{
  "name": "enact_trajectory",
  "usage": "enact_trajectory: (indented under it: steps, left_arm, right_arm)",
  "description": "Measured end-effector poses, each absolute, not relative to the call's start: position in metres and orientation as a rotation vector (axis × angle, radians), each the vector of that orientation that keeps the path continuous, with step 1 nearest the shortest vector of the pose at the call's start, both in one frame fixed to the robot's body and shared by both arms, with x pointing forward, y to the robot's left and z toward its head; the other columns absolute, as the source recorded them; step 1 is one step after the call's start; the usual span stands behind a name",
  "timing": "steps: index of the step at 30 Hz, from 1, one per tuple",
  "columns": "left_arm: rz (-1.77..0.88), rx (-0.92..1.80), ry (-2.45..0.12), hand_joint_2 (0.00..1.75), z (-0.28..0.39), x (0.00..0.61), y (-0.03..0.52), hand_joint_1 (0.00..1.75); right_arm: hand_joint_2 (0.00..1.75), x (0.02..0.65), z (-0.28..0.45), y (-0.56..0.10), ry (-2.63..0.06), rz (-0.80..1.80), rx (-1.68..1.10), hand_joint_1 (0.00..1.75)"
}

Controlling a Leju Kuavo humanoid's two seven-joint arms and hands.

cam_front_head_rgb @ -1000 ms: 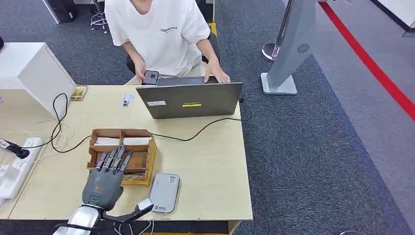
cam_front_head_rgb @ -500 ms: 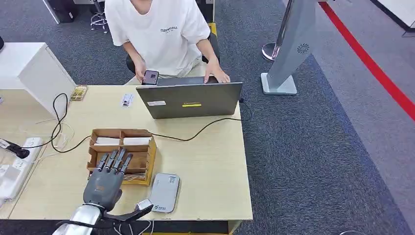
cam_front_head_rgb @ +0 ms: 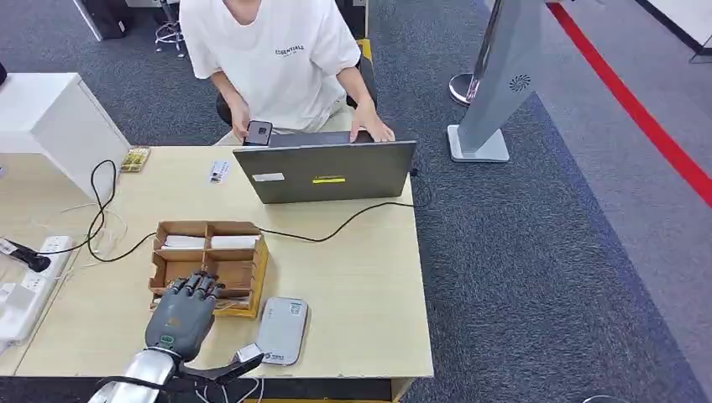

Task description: Pass the card to the sensor for recognition and then transmit it.

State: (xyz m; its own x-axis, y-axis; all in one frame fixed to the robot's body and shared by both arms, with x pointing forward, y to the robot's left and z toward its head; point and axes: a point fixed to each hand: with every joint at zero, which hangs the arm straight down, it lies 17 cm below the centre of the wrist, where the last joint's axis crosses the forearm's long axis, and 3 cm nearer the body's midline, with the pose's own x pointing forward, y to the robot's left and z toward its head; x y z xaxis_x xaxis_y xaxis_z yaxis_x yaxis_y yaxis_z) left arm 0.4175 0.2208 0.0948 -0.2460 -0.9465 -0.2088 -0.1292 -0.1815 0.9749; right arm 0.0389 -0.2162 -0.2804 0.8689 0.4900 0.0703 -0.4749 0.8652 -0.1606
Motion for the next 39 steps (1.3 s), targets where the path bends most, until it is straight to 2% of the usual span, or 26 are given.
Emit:
enact_trajectory:
  steps: [39]
  left_arm:
    - [-1.415,1.351,-1.49,1.75,0.116,0.411,0.212,1.75]
  right_arm:
    - [1.75,0.039,-0.28,-0.216,-0.113,0.539,-0.142,0.0]
